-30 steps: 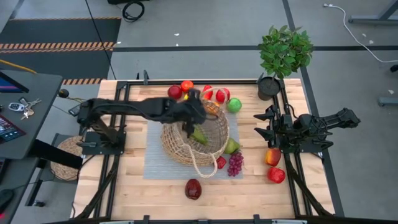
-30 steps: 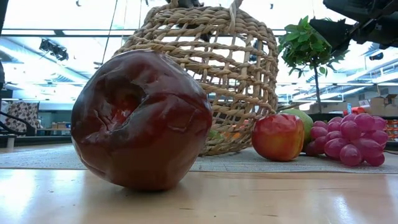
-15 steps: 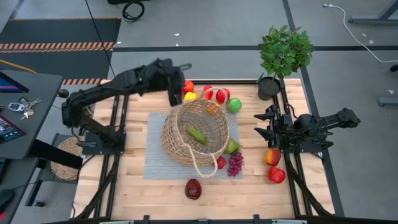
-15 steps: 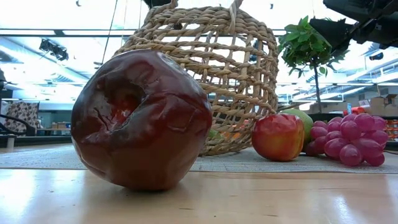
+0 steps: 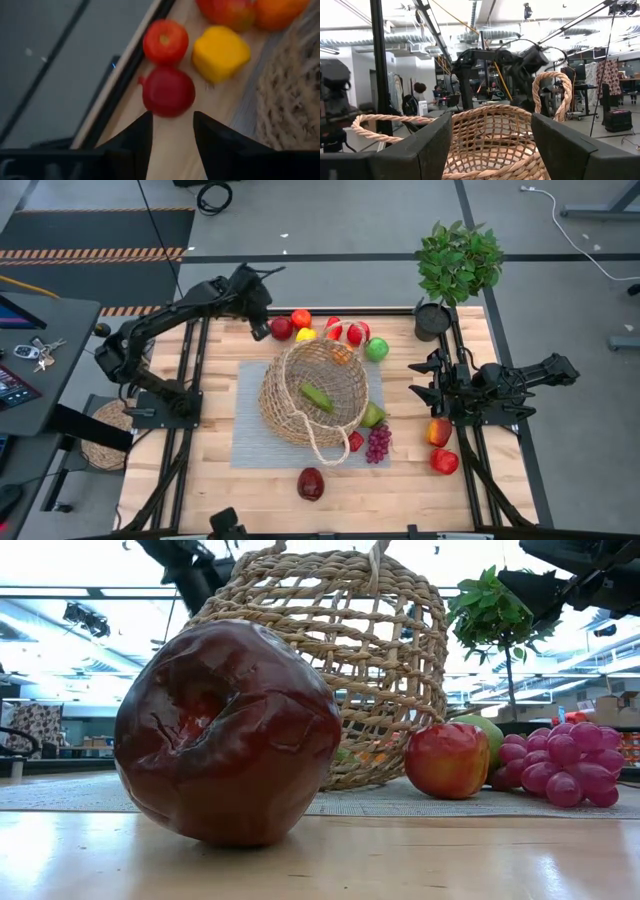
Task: Build produce basket
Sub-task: Put the pomegranate into the mesh basket
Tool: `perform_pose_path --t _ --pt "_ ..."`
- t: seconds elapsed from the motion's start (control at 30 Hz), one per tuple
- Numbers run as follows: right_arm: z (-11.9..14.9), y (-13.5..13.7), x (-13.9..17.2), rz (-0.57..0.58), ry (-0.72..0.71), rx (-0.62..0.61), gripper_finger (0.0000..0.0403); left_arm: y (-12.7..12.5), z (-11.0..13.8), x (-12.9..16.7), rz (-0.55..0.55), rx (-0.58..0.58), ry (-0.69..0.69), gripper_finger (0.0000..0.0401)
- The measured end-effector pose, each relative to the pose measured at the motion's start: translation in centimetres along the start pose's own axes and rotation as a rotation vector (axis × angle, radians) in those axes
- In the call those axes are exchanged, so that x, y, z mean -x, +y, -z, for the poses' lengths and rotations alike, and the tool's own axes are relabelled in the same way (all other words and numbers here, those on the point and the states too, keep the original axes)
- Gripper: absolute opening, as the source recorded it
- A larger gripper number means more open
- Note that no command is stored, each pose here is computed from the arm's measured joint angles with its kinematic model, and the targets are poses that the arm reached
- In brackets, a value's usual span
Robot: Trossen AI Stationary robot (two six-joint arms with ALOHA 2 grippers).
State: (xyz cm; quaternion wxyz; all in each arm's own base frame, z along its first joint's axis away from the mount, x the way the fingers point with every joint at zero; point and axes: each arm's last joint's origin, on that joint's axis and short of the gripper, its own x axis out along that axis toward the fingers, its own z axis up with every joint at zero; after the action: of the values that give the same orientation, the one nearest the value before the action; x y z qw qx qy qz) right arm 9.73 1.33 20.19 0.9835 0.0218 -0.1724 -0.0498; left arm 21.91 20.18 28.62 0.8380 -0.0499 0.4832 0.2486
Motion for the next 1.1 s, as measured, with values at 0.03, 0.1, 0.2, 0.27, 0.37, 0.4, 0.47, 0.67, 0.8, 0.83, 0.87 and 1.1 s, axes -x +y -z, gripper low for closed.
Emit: perform_pose_path --t 0.03,0.1,0.2,0.27,0.37,0.4,0.47,0.67,0.8,0.83,0.87,1.1 --pt "0.0 0.0 0.0 0.0 0.0 0.0 0.0275 0.2 0.4 -0.4 0.003 0.011 0.002 0.0165" --pt "0.0 0.0 0.0 0.0 0.0 0.0 0.0275 0.5 1.0 -1.2 0.003 0.029 0.001 0.0189" --pt "0.0 0.0 0.0 0.0 0.0 0.0 0.0275 0.2 1.9 -2.5 0.0 0.043 -0.013 0.0235" --pt "0.0 0.0 0.0 0.0 0.0 0.0 0.0275 -0.1 2.6 -3.5 0.009 0.05 -0.03 0.0267" --pt "0.0 0.0 0.0 0.0 0.0 0.0 0.0275 -0.5 3.4 -4.7 0.044 0.059 -0.058 0.031" --pt "0.0 0.0 0.0 0.0 0.0 0.0 0.0275 -0.5 3.6 -5.0 0.052 0.071 -0.064 0.0321" --pt "0.0 0.0 0.0 0.0 0.0 0.0 0.0275 -0.6 4.0 -5.4 0.053 0.075 -0.077 0.034" --pt "0.0 0.0 0.0 0.0 0.0 0.0 0.0275 -0.7 4.2 -6.1 0.048 0.094 -0.152 0.0357" --pt "0.0 0.0 0.0 0.0 0.0 0.0 0.0275 -0.8 4.3 -6.5 0.071 0.087 -0.216 0.0357" --pt "0.0 0.0 0.0 0.0 0.0 0.0 0.0275 -0.9 4.3 -6.6 0.081 0.085 -0.232 0.0357" --pt "0.0 0.0 0.0 0.0 0.0 0.0 0.0275 -0.9 4.3 -6.6 0.09 0.085 -0.246 0.0357" --pt "0.0 0.0 0.0 0.0 0.0 0.0 0.0275 -0.9 4.5 -7.9 0.1 0.1 -0.295 0.0357"
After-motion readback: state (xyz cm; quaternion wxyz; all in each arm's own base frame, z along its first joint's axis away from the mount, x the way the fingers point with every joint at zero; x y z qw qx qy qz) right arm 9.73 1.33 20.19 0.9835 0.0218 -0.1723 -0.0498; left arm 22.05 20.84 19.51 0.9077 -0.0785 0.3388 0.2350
